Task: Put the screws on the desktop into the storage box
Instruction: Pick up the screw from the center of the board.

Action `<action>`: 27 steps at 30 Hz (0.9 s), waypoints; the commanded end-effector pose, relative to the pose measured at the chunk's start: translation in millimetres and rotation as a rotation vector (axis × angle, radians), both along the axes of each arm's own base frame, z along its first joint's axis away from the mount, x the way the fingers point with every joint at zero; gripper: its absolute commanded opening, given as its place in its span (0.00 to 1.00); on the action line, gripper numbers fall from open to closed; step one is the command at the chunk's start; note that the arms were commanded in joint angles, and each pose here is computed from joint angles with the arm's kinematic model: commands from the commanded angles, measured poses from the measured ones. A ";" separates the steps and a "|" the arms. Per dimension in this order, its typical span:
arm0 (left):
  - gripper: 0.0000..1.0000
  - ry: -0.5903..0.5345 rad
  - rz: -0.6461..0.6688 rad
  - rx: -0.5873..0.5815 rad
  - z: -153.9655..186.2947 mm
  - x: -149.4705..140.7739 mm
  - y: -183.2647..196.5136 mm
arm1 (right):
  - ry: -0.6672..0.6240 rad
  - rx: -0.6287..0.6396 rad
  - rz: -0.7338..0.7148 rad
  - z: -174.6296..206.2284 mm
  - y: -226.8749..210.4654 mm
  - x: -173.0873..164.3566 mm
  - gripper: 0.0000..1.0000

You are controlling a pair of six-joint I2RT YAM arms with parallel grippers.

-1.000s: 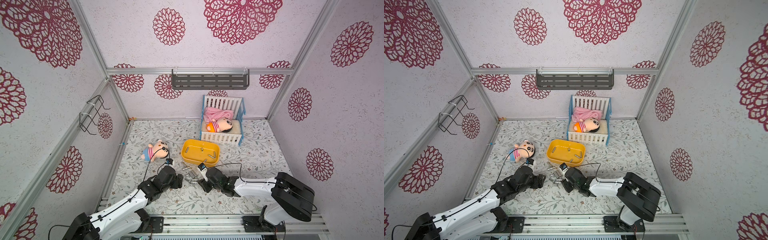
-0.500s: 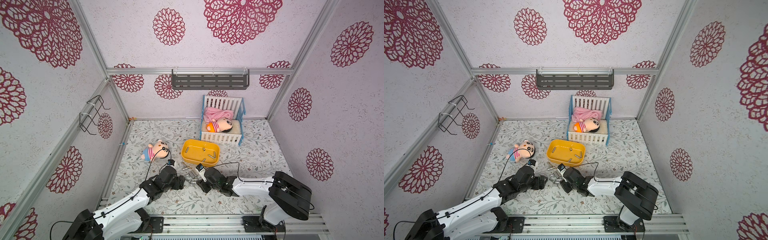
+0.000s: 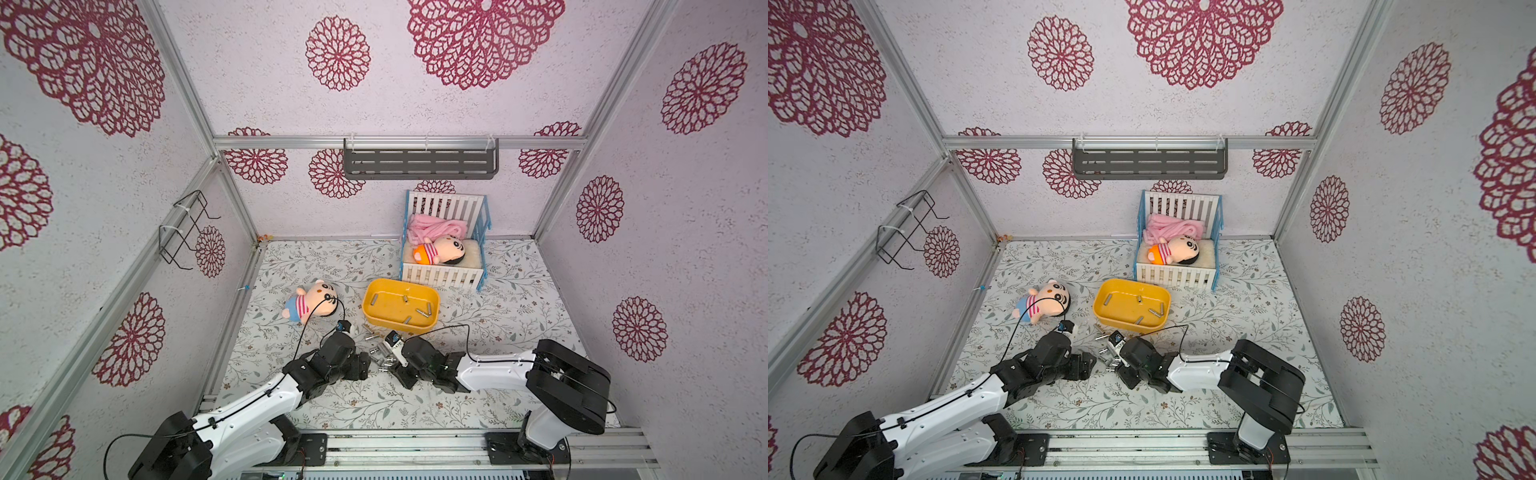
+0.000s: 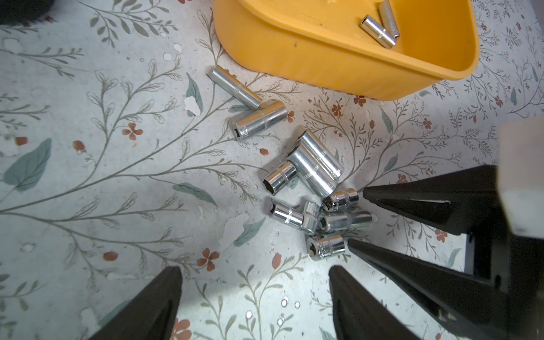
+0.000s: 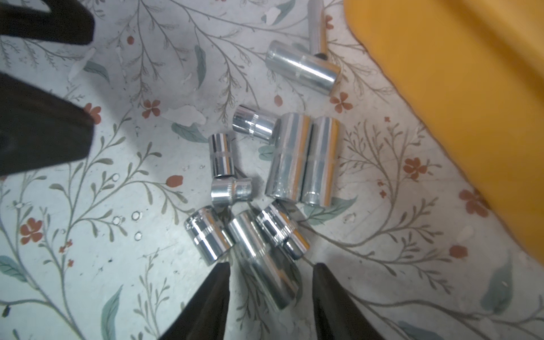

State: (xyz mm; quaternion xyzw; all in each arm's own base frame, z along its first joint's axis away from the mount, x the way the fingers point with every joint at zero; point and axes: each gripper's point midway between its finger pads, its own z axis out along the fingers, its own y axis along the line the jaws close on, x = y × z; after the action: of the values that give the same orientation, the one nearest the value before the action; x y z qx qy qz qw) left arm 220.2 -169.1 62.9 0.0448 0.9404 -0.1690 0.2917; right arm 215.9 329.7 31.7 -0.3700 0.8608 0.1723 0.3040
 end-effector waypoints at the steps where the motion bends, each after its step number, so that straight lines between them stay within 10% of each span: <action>1: 0.84 -0.012 -0.007 -0.016 4.8 4.7 -5.0 | -0.038 -0.006 0.003 6.7 6.8 6.0 0.50; 27: 0.84 0.005 -0.012 -0.010 1.8 5.1 -7.5 | -0.037 -0.032 0.014 3.8 10.1 3.9 0.36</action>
State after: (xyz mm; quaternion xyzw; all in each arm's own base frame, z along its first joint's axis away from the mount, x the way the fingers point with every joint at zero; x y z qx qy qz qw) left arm 218.1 -169.9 54.2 0.0476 0.9459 -0.1637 0.2760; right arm 215.0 331.5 25.6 -0.3820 0.8613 0.1544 0.2973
